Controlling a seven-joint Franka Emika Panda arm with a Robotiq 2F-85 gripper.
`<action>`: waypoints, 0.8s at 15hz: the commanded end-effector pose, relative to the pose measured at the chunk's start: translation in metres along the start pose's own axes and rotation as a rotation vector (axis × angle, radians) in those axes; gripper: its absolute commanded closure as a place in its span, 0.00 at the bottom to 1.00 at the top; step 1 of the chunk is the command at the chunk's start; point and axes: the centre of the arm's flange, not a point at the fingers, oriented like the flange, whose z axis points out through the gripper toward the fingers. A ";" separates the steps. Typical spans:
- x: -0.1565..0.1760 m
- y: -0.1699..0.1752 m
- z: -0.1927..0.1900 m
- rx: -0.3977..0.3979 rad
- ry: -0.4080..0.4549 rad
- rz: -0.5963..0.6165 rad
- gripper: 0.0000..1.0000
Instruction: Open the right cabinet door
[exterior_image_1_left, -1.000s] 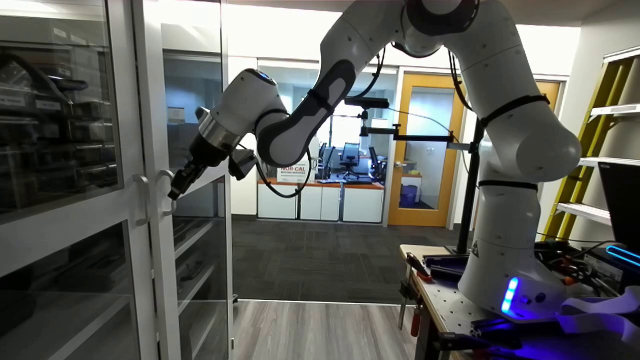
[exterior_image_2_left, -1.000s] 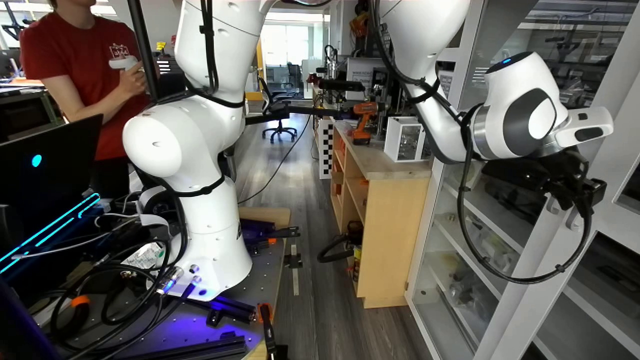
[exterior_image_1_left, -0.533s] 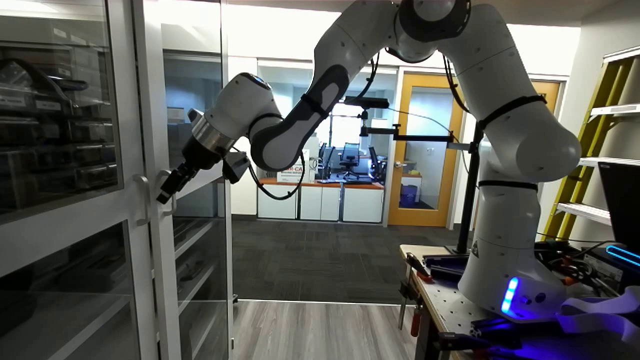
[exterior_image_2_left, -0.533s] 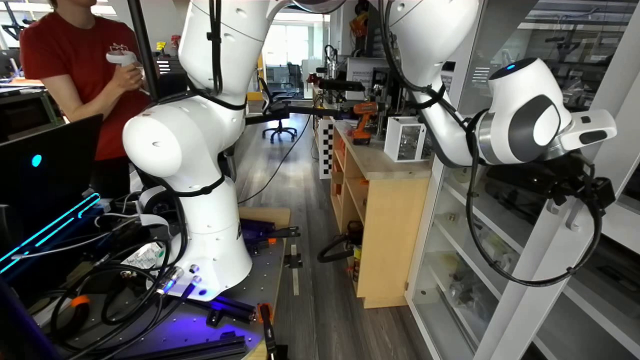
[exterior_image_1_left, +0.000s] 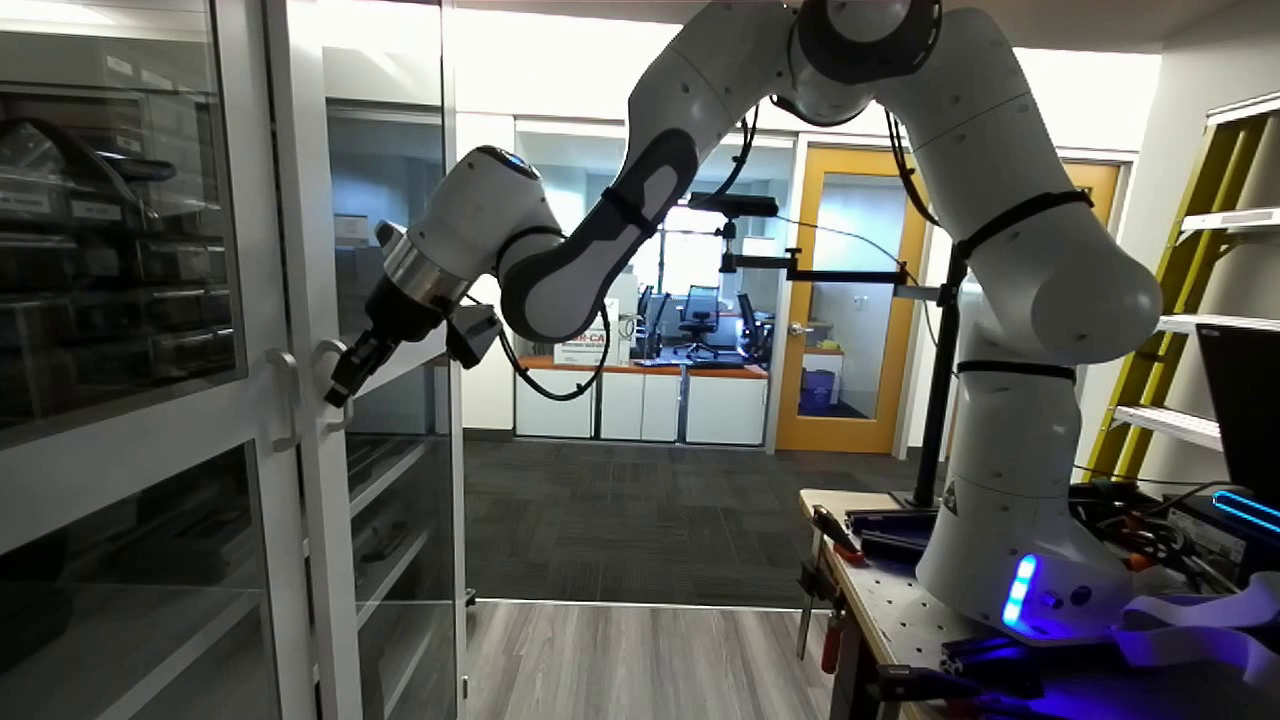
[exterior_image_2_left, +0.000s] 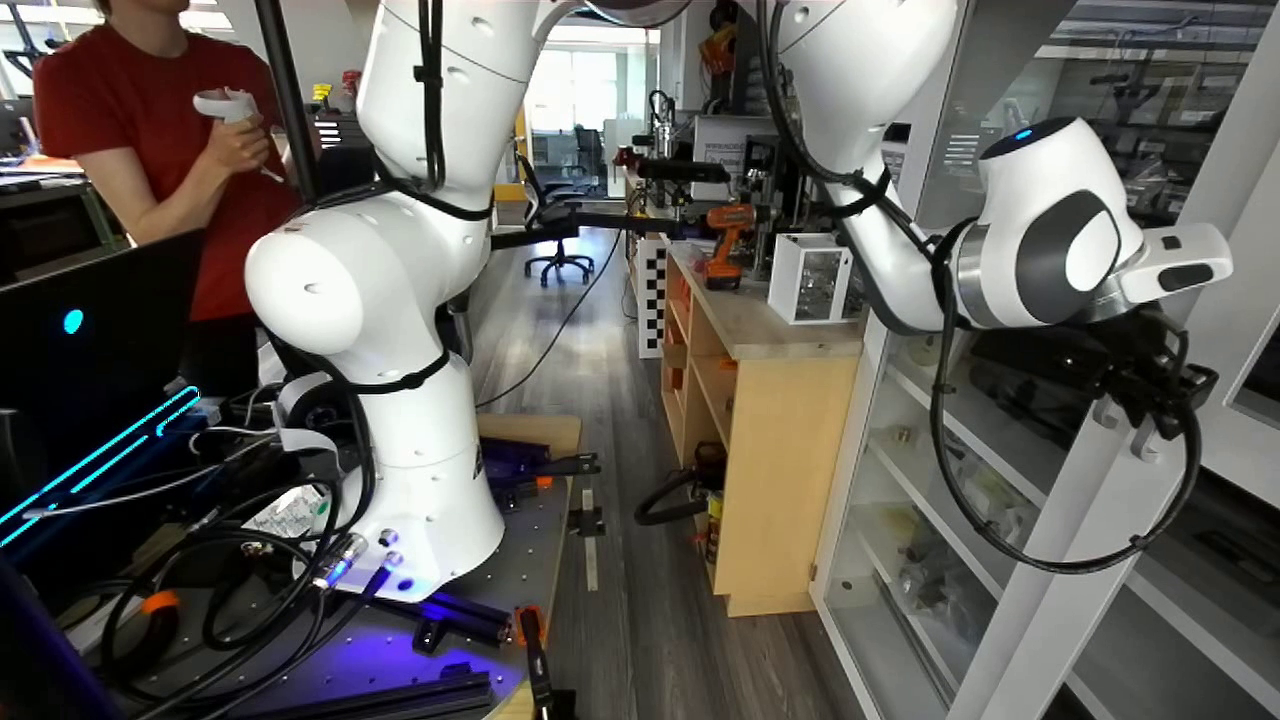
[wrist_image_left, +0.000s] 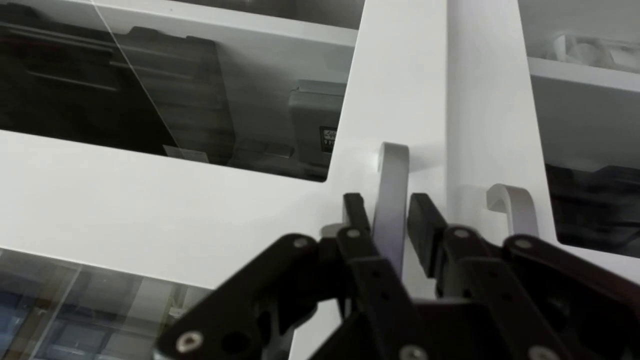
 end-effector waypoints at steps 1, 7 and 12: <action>0.002 0.013 -0.015 0.000 -0.025 0.007 0.98; -0.010 0.029 -0.032 0.025 -0.029 0.001 0.96; -0.029 0.043 -0.046 -0.018 -0.074 -0.009 0.96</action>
